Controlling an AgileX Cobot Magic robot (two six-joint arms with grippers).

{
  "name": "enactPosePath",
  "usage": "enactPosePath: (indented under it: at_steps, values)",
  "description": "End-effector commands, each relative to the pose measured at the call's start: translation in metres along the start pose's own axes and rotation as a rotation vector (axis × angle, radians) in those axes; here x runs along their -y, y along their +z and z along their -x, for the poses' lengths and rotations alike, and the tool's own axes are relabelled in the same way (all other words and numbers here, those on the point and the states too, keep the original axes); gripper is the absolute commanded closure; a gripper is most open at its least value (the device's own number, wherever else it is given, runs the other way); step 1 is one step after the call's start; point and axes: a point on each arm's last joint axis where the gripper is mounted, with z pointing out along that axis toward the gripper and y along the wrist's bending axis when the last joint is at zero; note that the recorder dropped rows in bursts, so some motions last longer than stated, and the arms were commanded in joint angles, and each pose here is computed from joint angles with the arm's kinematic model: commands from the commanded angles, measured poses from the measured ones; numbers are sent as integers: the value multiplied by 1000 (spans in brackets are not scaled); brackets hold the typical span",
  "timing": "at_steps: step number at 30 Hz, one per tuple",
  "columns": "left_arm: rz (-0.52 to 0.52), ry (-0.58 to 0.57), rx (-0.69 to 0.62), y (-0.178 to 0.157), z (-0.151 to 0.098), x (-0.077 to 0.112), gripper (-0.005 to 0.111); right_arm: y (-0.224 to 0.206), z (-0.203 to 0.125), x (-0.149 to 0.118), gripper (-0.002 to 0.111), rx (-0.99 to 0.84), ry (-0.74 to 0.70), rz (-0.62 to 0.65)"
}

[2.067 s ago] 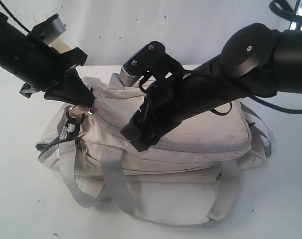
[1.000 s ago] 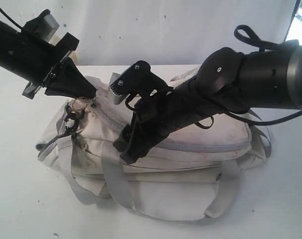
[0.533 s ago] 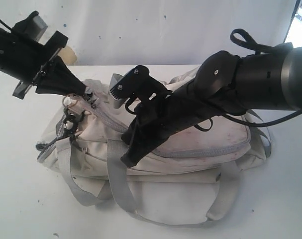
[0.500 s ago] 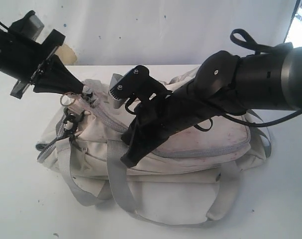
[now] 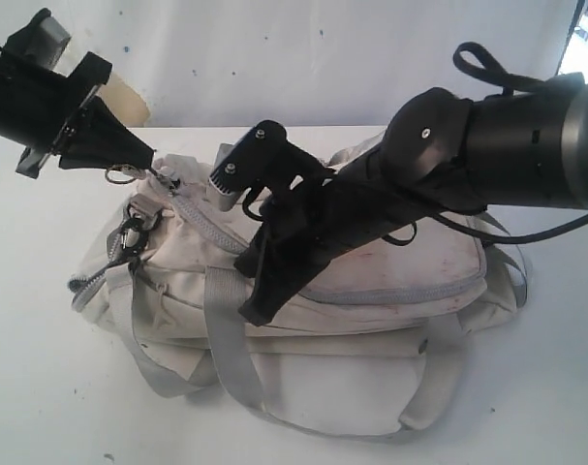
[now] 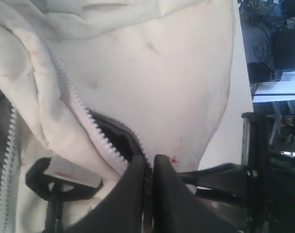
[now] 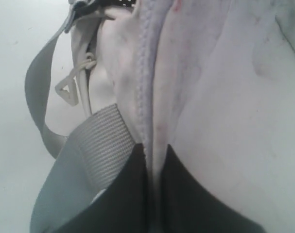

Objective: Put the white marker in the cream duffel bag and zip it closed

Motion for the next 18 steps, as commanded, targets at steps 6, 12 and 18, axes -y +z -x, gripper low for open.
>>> enactPosePath:
  at_steps: [6,12,18]
  values:
    - [170,70,278,-13,26,-13,107,-18,-10,-11,108,-124,-168,71]
    - [247,152,373,-17,34,-18,107,-17,-13,-12,108,-134,-124,72]
    - [351,239,460,-22,43,-25,107,-17,-15,-11,108,-149,-55,57]
